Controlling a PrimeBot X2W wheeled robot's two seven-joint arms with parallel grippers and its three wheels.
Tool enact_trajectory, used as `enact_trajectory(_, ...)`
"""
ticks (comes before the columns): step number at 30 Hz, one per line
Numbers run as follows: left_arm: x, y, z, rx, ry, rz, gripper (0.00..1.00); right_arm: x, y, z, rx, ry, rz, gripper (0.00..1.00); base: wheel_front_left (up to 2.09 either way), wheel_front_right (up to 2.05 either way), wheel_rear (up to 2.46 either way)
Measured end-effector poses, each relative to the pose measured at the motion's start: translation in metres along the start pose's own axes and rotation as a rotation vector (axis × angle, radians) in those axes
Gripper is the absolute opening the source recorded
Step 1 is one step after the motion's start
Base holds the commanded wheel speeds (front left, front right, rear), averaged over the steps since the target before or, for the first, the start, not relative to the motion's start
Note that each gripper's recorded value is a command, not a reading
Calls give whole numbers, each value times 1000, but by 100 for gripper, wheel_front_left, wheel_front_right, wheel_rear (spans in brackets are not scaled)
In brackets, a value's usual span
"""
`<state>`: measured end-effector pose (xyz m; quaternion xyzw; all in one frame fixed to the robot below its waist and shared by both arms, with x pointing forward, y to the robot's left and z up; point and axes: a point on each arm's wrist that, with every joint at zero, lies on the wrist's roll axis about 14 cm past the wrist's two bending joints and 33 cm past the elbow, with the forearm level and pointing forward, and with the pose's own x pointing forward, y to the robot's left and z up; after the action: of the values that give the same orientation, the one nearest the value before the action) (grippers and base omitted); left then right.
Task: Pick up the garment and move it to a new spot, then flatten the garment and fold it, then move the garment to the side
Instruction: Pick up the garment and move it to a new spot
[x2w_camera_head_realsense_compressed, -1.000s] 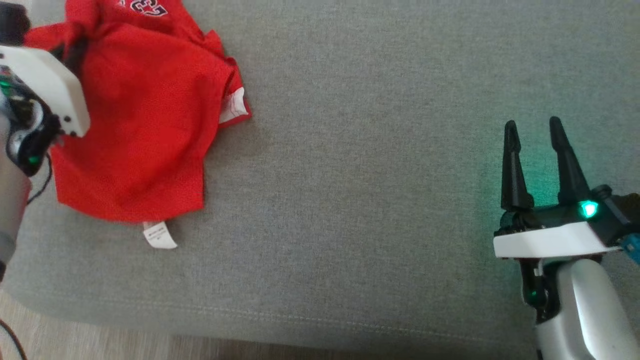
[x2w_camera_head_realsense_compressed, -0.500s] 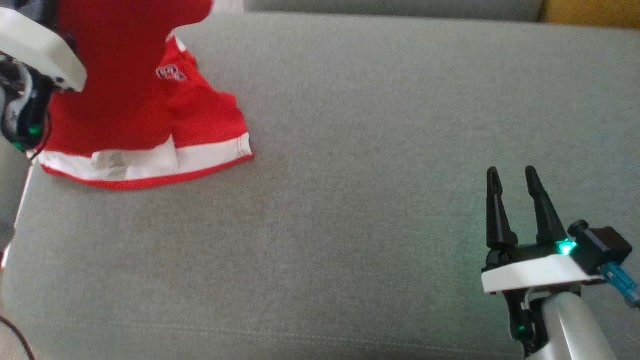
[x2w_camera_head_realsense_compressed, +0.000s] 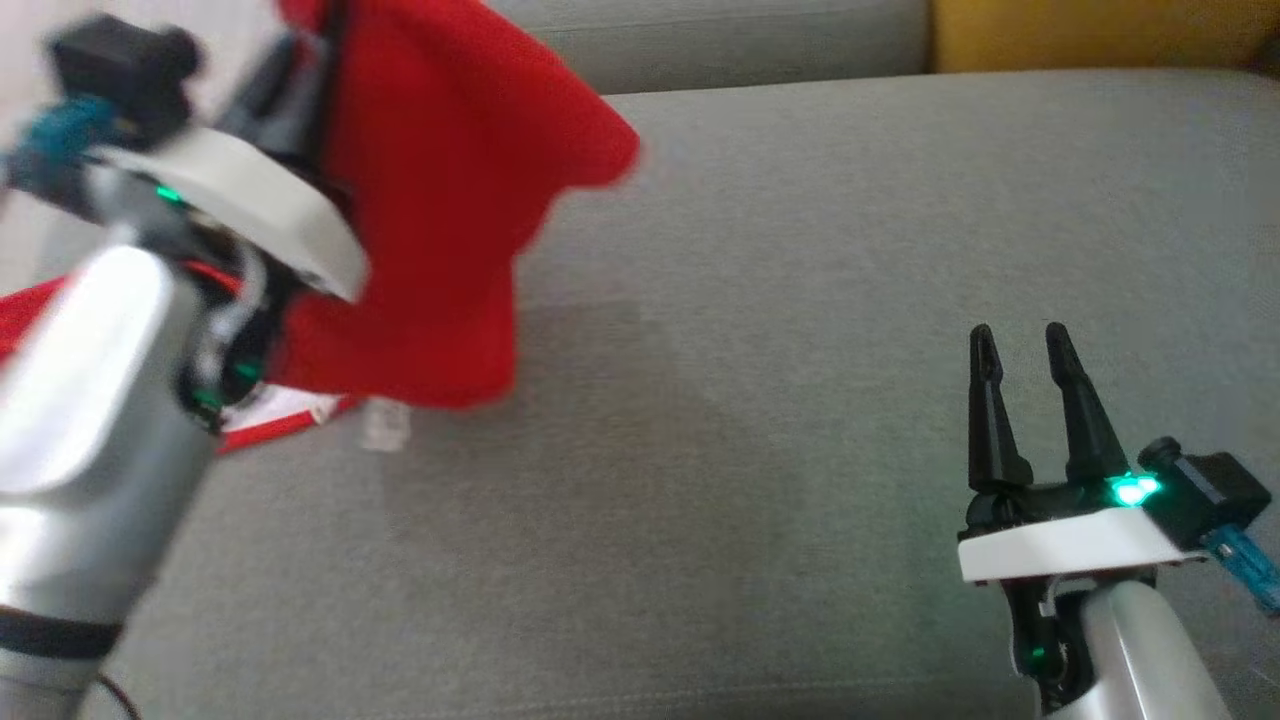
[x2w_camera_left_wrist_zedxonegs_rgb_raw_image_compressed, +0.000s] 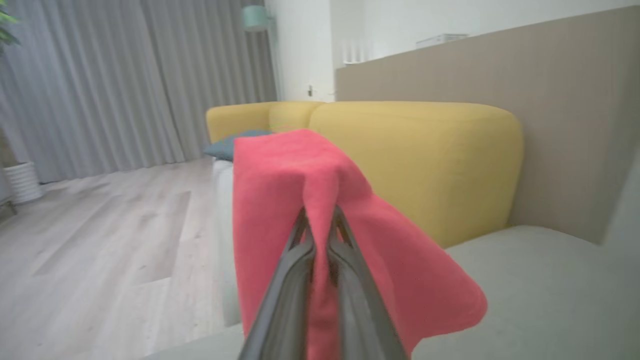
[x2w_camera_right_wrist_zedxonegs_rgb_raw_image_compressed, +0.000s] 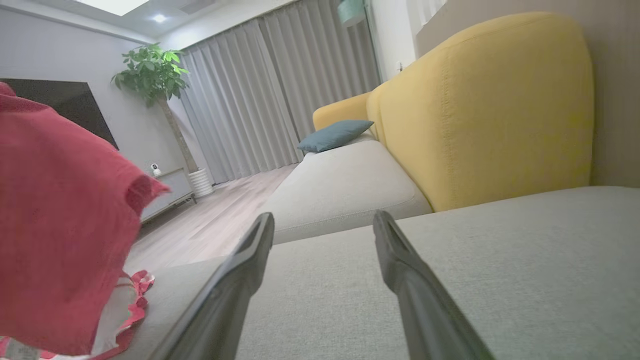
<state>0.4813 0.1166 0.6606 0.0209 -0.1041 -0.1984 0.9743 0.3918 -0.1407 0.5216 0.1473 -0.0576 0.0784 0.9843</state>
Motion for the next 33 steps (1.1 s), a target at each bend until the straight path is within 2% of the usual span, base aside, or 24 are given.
enact_trajectory(6,21,-88,-29,-103,45,-177,0,-13,-15,12,-3,-32,-51,100,0,0,0)
enact_trajectory(12,43,-158,-65,-155,113,-311,0,-22,-37,34,-3,-91,-121,100,0,0,0)
enact_trajectory(18,70,-203,-99,-166,151,-385,0,-36,-63,39,-3,-103,-214,100,0,0,0)
enact_trajectory(19,73,-208,-104,-174,156,-392,37,-39,-68,39,-3,-99,-231,100,0,0,0)
enact_trajectory(20,76,-214,-112,-177,170,-404,99,-41,-72,37,-5,-94,-246,100,0,0,0)
enact_trajectory(23,77,-227,-132,-195,199,-430,100,-44,-81,33,-13,-77,-276,100,0,0,0)
enact_trajectory(25,77,-224,-141,-198,209,-422,100,-44,-83,30,-15,-68,-284,100,0,0,0)
enact_trajectory(29,78,-196,-142,-194,186,-352,100,-37,-78,25,-7,-59,-261,100,0,0,0)
enact_trajectory(33,76,-153,-129,-167,140,-259,100,-26,-70,18,-11,-43,-222,100,0,0,0)
